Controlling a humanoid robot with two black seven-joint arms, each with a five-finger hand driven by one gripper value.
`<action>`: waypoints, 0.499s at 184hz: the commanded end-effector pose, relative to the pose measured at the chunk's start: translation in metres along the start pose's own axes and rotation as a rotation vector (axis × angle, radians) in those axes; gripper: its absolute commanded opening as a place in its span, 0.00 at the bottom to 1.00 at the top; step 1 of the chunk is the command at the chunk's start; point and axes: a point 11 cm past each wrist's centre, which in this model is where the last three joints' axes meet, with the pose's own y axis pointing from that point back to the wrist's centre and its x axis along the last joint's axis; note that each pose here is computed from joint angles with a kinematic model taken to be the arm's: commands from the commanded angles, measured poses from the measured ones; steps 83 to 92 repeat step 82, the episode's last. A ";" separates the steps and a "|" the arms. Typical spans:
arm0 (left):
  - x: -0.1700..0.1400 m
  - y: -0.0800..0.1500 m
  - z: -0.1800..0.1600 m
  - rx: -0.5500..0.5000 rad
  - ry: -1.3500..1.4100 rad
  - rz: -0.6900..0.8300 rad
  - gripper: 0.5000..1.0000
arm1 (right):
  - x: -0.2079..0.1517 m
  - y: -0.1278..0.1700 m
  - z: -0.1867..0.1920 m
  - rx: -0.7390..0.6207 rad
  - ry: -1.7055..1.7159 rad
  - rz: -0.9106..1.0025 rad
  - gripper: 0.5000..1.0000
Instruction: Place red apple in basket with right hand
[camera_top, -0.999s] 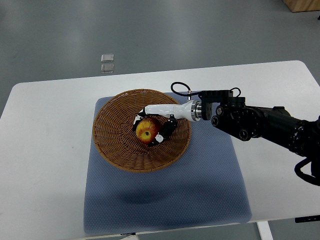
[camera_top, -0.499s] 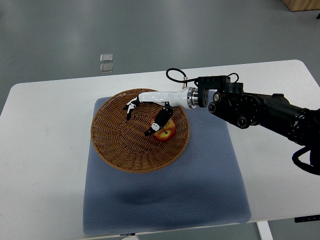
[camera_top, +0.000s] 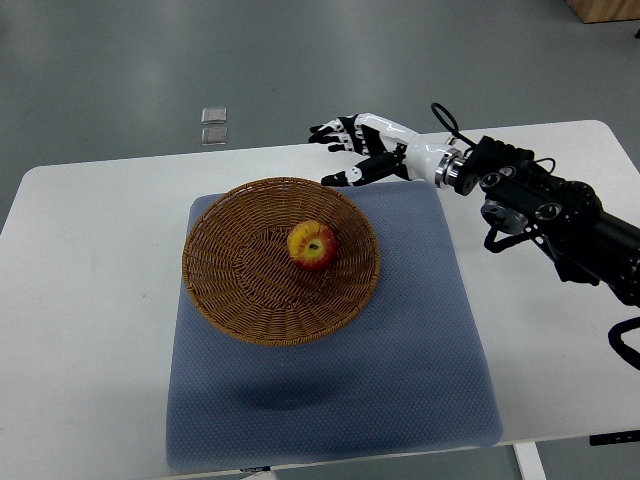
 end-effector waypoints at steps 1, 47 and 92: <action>0.000 0.000 0.000 0.000 0.000 0.001 1.00 | 0.027 0.023 0.030 -0.051 -0.116 0.182 0.79; 0.000 0.000 0.000 0.000 0.000 0.000 1.00 | 0.047 0.067 0.083 -0.117 -0.301 0.429 0.81; 0.000 0.000 0.000 0.000 0.000 0.000 1.00 | 0.043 0.070 0.093 -0.119 -0.326 0.466 0.83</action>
